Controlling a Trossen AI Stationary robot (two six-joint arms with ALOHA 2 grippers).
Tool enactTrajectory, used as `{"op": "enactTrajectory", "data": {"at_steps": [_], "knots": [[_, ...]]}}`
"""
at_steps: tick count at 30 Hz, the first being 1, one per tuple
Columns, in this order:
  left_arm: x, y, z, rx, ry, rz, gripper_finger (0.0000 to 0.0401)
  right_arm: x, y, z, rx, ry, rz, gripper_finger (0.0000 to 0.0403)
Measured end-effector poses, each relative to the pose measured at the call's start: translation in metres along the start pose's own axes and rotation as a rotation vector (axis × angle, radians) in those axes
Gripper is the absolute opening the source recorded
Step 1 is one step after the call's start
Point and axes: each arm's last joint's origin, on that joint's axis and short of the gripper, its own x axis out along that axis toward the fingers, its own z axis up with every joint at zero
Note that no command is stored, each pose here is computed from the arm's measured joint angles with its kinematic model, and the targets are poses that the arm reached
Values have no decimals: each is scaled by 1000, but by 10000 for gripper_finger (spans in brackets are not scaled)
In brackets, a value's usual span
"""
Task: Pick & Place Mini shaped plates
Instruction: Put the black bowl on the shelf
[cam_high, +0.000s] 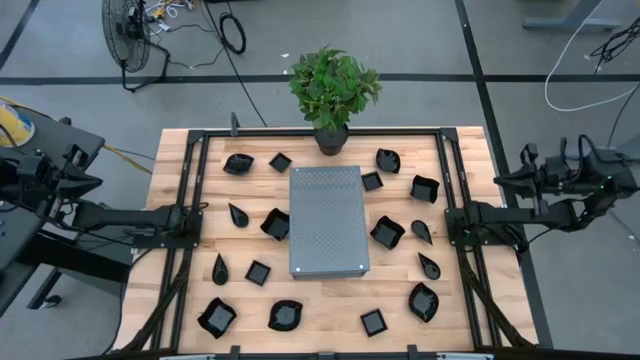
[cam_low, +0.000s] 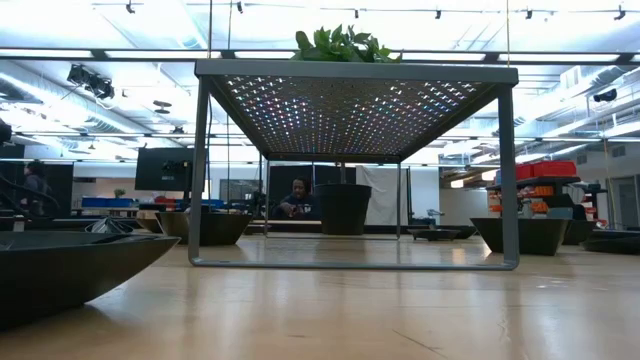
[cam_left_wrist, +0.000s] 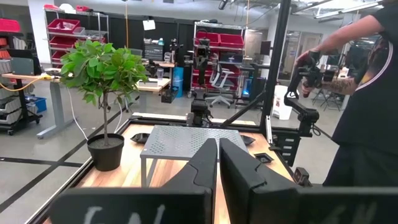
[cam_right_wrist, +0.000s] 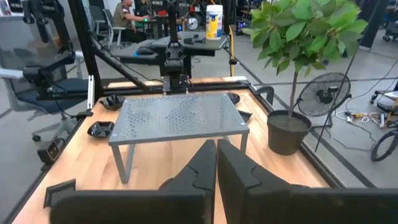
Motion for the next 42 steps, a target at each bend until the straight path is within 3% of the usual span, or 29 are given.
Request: {"op": "enactTrajectory", "data": {"at_steps": [8, 26, 42], "knots": [[0, 0, 0, 0, 0, 0, 23, 13, 1, -4, -4, 49, -1, 20], [0, 0, 0, 0, 1, 0, 23, 51, 5, 17, -43, 223, 26, 20], [0, 0, 0, 0, 1, 0, 23, 92, 9, 47, -179, 382, 62, 20]]}}
